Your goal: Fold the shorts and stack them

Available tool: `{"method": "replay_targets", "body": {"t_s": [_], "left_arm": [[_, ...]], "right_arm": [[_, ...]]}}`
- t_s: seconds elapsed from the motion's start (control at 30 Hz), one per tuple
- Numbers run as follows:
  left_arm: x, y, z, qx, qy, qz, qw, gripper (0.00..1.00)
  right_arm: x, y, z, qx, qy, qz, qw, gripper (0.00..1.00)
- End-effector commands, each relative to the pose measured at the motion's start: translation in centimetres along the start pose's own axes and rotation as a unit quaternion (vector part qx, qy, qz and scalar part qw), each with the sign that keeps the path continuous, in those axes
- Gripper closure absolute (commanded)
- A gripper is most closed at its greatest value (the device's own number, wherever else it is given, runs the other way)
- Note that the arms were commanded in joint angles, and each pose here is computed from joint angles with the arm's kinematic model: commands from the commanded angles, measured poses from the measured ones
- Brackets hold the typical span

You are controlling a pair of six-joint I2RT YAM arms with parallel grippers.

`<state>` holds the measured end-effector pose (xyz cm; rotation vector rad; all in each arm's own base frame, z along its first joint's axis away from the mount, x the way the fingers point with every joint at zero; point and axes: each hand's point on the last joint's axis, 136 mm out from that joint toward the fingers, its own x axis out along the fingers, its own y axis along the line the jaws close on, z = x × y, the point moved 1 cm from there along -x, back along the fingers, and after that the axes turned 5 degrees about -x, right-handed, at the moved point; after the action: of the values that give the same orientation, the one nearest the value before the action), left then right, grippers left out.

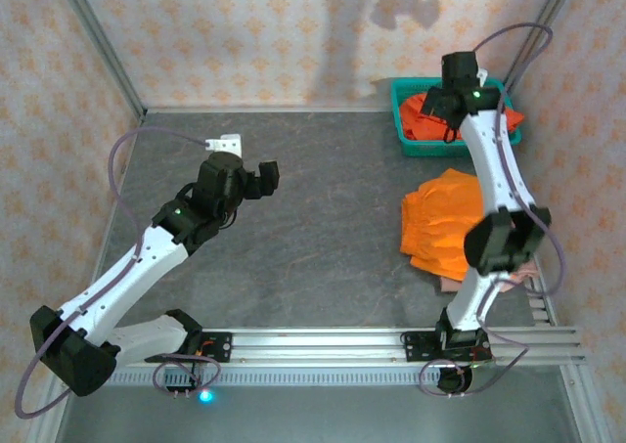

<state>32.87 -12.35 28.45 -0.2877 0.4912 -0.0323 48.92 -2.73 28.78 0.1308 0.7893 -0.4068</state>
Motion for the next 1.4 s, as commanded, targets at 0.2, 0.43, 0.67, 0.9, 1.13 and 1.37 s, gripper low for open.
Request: {"method": "replay_targets", "body": {"t_s": [0.2, 0.43, 0.67, 0.9, 1.13, 1.37], "left_arm": [[-0.5, 1.1, -0.9, -0.031, 0.005, 0.020, 0.999, 0.00], [-1.3, 1.8, -1.4, -0.049, 0.004, 0.020, 0.999, 0.00], [-1.7, 2.3, -1.8, -0.057, 0.008, 0.027, 0.998, 0.00], [-1.8, 2.6, -1.9, -0.059, 0.008, 0.034, 0.998, 0.00], [-1.6, 2.9, -2.3, -0.056, 0.013, 0.041, 0.998, 0.00], [-1.6, 3.0, -2.4, -0.054, 0.010, 0.041, 0.998, 0.00]], "right_arm": [[10.3, -2.2, 4.0, 0.143, 0.005, -0.012, 0.990, 0.00], [17.1, -3.8, 4.5, 0.248, 0.001, 0.022, 0.968, 0.00], [22.2, -3.5, 3.8, 0.321, 0.007, 0.051, 0.946, 0.01], [26.1, -3.5, 1.0, 0.398, 0.044, 0.053, 0.915, 0.14], [26.5, -2.9, 1.6, 0.411, 0.034, 0.073, 0.908, 0.79], [22.2, -1.1, 6.8, 0.403, -0.009, 0.166, 0.900, 1.00]]}}
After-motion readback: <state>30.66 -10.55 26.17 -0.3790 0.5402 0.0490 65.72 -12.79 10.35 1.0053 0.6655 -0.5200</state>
